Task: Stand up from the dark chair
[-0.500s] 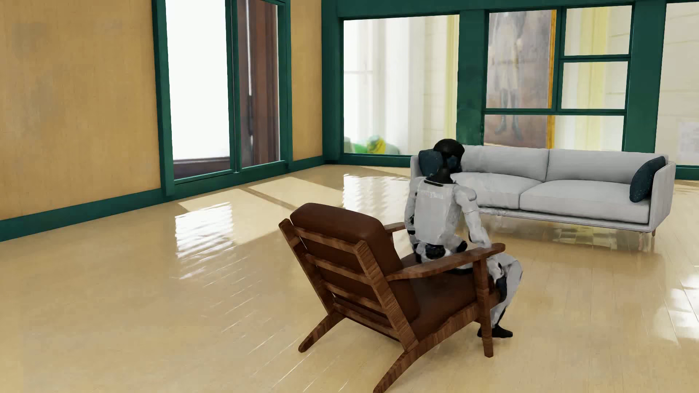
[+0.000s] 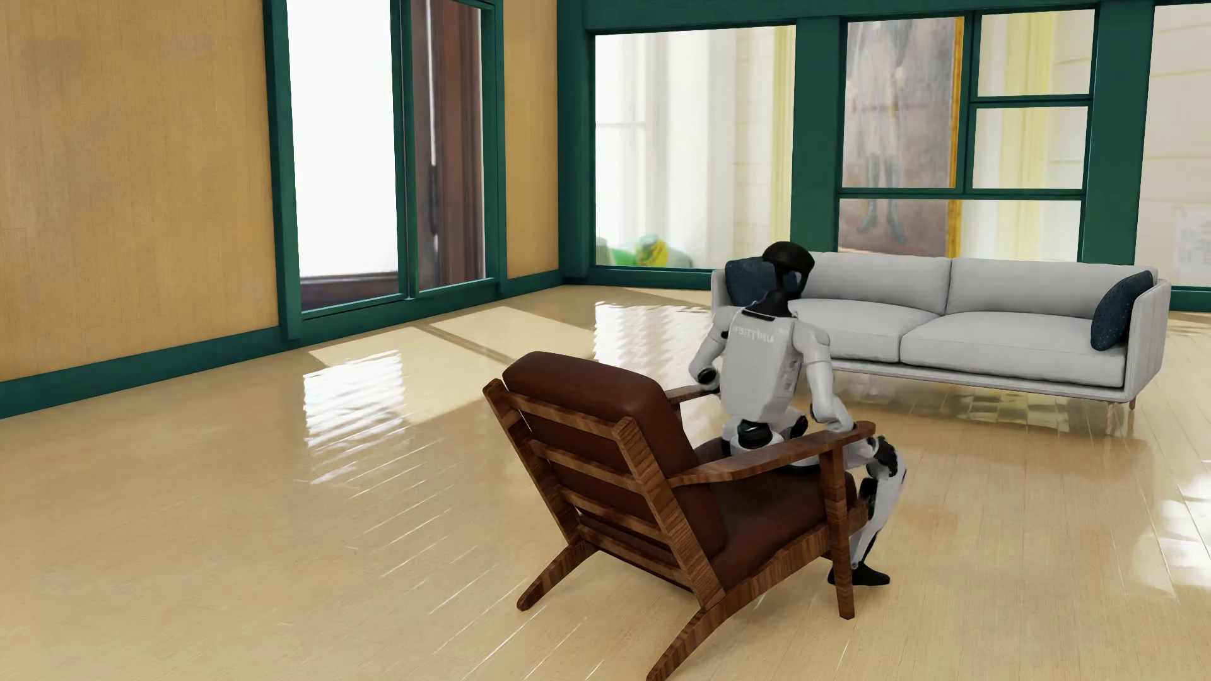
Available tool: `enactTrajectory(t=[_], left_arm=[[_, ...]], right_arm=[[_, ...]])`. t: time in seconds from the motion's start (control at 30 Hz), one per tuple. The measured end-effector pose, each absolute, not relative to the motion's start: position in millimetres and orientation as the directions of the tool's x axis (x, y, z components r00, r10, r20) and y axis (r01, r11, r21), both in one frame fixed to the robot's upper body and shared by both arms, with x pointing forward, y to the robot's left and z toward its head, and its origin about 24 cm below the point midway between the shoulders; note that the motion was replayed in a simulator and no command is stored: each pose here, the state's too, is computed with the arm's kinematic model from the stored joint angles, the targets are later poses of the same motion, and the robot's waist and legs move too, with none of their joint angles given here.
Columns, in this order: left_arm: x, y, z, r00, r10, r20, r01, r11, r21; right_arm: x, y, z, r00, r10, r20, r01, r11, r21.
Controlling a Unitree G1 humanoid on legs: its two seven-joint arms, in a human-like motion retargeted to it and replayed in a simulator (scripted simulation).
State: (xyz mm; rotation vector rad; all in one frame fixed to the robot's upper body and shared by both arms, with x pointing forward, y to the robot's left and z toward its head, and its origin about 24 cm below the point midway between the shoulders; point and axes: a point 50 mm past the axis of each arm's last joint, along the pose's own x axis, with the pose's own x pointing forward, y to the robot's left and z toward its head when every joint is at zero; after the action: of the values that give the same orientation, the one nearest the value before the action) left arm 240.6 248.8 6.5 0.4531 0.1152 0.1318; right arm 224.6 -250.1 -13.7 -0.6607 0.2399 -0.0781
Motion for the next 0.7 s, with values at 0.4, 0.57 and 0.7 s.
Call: enactTrajectory(t=[0.4, 0.57, 0.7], left_arm=[[267.7, 73.1, 232.9, 0.296, -0.921, 0.255, 0.108, 0.298, 0.949], [246.8, 63.7, 258.7, 0.158, -0.927, 0.341, 0.041, 0.351, 0.935], [272.4, 69.7, 239.5, 0.286, -0.904, 0.318, 0.049, 0.345, 0.937]], right_arm=[[276.9, -77.2, 177.5, 0.379, 0.918, 0.119, -0.012, 0.133, -0.991], [263.5, -74.1, 203.6, 0.273, 0.935, 0.227, 0.074, 0.215, -0.974], [280.8, -76.9, 184.9, 0.364, 0.913, 0.183, 0.041, 0.18, -0.983]])
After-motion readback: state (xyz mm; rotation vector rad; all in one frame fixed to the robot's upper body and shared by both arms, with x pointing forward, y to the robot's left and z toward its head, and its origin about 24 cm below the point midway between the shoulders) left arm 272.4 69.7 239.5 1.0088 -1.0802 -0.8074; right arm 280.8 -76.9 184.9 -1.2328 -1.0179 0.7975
